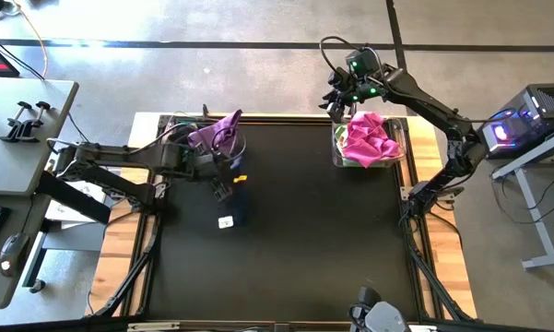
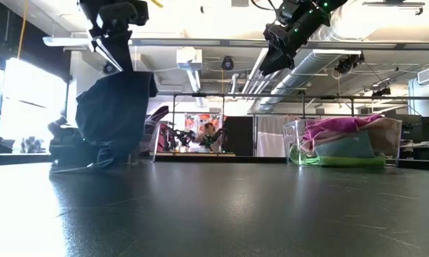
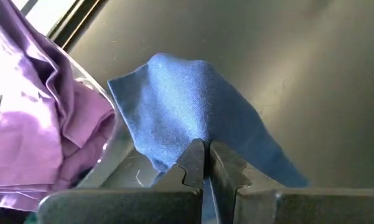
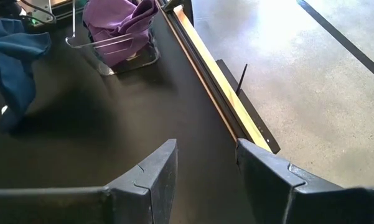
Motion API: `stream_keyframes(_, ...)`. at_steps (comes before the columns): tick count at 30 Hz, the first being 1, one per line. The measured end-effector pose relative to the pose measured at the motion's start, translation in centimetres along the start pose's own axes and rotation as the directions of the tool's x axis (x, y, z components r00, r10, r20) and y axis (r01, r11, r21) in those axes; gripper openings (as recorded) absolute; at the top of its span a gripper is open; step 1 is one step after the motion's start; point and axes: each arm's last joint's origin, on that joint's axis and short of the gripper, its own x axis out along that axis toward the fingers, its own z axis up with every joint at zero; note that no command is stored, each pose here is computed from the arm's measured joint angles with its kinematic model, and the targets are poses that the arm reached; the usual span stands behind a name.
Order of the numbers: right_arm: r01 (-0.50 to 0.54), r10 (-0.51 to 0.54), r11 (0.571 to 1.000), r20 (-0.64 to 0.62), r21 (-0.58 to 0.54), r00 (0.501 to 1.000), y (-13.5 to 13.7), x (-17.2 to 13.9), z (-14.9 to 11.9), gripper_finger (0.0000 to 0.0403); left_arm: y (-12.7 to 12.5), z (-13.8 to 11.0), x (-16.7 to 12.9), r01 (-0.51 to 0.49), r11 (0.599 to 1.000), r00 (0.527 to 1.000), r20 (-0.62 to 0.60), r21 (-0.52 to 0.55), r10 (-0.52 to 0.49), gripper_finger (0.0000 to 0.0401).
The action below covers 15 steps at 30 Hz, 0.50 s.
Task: Sort towels by color in basket
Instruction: Put the dark blue kitchen towel into the left transparent bin
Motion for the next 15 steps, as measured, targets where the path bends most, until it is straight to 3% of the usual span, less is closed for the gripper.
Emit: stream_keyframes(15,0.0,0.0,1.0,0.0,-0.002,1.0,0.0,0.0,0.0,0.0162,0.26,0.94,0.25,0.014,1.0,0.998,0.063,-0.007,-0.013,0.0)
